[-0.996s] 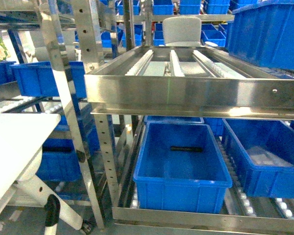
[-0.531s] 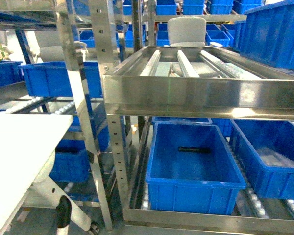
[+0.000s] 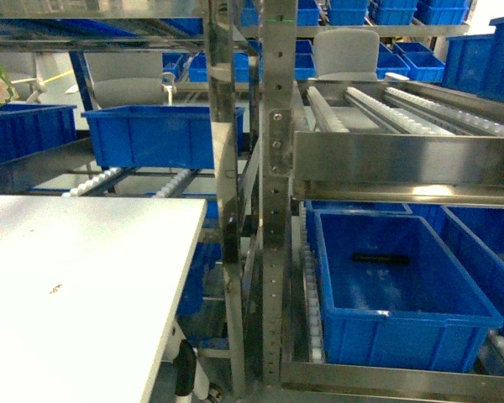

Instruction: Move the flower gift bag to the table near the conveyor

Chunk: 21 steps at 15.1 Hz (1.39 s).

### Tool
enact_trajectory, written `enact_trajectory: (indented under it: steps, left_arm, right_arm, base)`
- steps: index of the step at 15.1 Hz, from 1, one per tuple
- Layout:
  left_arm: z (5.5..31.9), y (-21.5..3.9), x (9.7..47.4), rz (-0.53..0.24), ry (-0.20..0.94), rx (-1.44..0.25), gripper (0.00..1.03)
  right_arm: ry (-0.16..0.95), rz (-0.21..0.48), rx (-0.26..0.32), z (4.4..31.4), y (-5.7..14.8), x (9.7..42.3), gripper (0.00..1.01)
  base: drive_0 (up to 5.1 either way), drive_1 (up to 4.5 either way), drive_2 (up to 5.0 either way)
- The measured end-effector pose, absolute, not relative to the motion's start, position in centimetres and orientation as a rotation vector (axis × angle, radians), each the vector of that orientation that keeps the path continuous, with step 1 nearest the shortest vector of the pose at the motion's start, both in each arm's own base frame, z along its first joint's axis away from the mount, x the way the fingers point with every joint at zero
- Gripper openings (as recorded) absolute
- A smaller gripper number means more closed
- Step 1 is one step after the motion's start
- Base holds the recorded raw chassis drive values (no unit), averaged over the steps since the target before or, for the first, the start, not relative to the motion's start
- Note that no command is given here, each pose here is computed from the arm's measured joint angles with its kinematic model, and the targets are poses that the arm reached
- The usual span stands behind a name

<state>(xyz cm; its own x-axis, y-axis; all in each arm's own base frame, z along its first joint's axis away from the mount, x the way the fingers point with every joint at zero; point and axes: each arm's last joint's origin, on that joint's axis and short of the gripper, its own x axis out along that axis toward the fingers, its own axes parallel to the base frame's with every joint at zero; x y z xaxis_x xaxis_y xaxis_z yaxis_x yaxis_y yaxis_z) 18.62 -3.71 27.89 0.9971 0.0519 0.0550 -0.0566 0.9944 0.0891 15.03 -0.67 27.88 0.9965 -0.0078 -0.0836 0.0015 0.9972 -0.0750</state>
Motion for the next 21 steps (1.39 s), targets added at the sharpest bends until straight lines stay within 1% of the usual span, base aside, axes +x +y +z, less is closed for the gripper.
enact_trajectory:
  steps: [8,15,17,21]
  left_arm:
    - [27.88,-3.69,18.63,0.056,-0.051,0.091,0.02]
    - [27.9,-3.71,18.6,0.054,-0.053,0.091,0.02]
    - [27.89,-3.7,18.61,0.055,-0.053,0.091,0.02]
    - [27.85,-3.71,18.65,0.055,-0.05,0.091,0.02]
  right_arm:
    - [0.084,-0.004,-0.075,27.88,-0.67,15.03,0.03]
    - [0.086,-0.005,-0.075,27.86,-0.67,15.04,0.03]
    - [0.087,-0.005,-0.075,27.85,-0.67,15.07,0.03]
    - [0.087,-0.005,-0.075,27.85,-0.67,15.05,0.03]
  base:
    - [-4.9,2.51,2.5]
    - [-4.5,4.04,0.7]
    - [-4.8,2.63,2.6]
    - [-4.1,0.26,4.5]
